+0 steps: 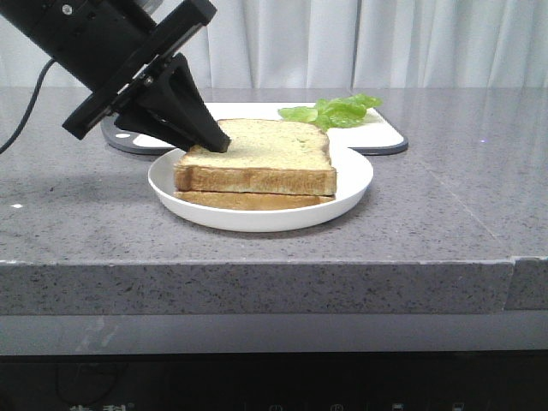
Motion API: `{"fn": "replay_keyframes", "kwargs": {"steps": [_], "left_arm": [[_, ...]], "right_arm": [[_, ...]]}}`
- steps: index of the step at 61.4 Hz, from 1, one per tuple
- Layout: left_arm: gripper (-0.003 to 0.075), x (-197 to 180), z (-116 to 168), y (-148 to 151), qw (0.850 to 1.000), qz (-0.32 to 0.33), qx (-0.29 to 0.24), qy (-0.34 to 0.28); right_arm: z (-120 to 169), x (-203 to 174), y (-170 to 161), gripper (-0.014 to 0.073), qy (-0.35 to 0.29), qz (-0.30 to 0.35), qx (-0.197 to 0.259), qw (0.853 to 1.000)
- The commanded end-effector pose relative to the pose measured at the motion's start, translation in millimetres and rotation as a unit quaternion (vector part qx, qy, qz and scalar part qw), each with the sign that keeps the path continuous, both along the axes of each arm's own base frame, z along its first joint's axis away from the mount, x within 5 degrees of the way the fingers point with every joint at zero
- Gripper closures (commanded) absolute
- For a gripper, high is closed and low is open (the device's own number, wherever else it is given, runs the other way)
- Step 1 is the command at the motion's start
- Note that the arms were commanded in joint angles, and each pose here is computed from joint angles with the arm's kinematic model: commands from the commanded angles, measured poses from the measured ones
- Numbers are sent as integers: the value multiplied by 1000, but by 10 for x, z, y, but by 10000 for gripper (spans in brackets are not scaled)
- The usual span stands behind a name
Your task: Left arm grabs bread, right arm adds lettuce
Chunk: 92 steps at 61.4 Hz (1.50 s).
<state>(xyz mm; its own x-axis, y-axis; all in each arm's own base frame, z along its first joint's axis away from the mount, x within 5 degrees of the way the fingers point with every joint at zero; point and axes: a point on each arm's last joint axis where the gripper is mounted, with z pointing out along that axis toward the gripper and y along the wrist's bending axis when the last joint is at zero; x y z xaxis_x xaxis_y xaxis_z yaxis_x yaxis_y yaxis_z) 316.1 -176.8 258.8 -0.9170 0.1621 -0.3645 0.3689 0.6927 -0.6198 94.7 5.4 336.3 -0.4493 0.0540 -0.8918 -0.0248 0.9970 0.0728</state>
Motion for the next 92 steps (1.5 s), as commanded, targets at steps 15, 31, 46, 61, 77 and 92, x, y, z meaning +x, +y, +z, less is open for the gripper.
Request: {"fn": "replay_keyframes", "kwargs": {"steps": [15,31,46,61,77,92], "left_arm": [[741,-295,851,88,991,-8,-35,-127],[741,-736,1314,352,974,10,-7,-227],[741,-1170,1355,687,961,69,33,-267],[741,-1499,1411,1033,944,129,38,-302],[741,-1669,1459,1125,934,145,37,-325],[741,-1673,1460,1125,934,145,37,-325]], "right_arm": [[174,102,50,211,-33,8,46,998],[215,522,124,211,18,34,70,997],[214,1174,247,207,70,76,111,988],[168,1942,353,206,89,109,151,979],[26,2730,449,90,105,129,203,965],[-256,3347,508,89,134,143,225,954]]}}
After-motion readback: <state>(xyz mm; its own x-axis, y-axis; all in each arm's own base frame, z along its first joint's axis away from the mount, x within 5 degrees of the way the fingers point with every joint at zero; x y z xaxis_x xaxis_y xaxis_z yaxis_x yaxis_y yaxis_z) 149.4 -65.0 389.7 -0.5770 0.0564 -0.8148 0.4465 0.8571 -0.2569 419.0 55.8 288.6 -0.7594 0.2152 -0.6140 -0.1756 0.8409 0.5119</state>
